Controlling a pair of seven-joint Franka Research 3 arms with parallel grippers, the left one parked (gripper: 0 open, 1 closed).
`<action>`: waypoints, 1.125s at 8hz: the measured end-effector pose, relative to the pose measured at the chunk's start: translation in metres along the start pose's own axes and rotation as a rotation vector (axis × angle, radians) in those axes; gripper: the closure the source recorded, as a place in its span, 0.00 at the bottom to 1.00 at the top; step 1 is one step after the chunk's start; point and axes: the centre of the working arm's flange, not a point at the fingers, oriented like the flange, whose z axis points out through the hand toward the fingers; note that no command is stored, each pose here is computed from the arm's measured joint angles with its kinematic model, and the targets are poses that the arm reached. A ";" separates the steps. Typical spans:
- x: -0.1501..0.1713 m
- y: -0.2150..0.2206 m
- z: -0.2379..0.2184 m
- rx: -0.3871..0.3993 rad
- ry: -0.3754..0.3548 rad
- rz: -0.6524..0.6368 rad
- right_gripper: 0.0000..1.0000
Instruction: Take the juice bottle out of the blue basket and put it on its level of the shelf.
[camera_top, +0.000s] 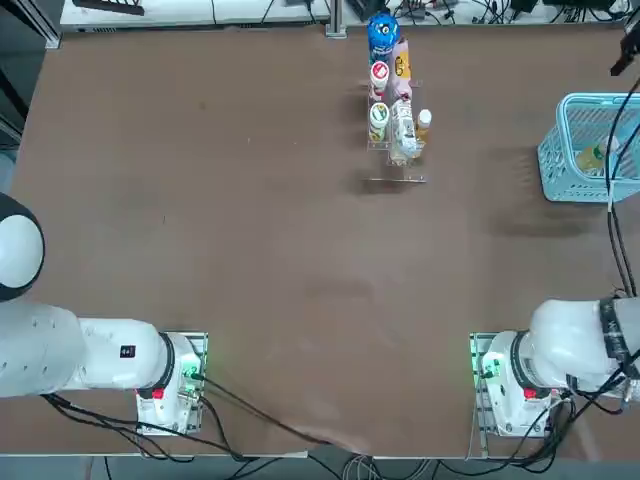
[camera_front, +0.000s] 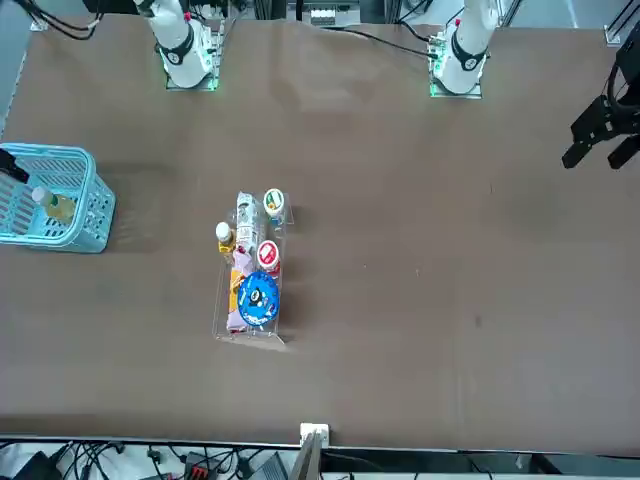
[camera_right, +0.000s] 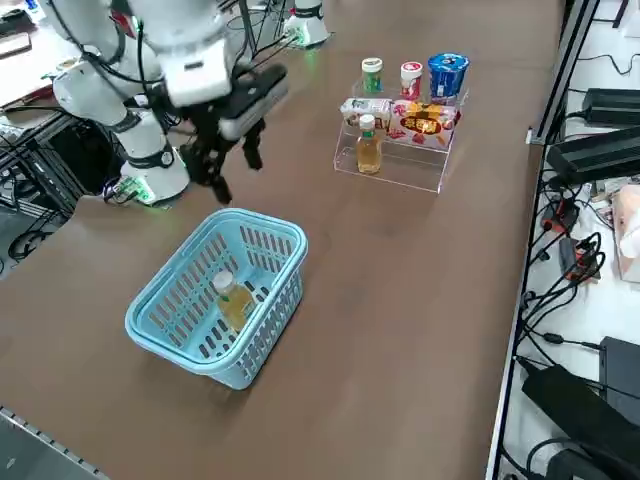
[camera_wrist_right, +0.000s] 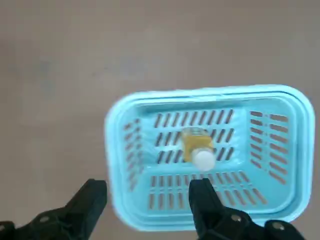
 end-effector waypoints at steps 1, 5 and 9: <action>-0.009 0.020 0.018 0.000 -0.003 -0.004 0.00; -0.017 0.051 0.080 -0.006 -0.003 -0.045 0.00; -0.016 0.066 0.130 -0.007 -0.019 -0.060 0.00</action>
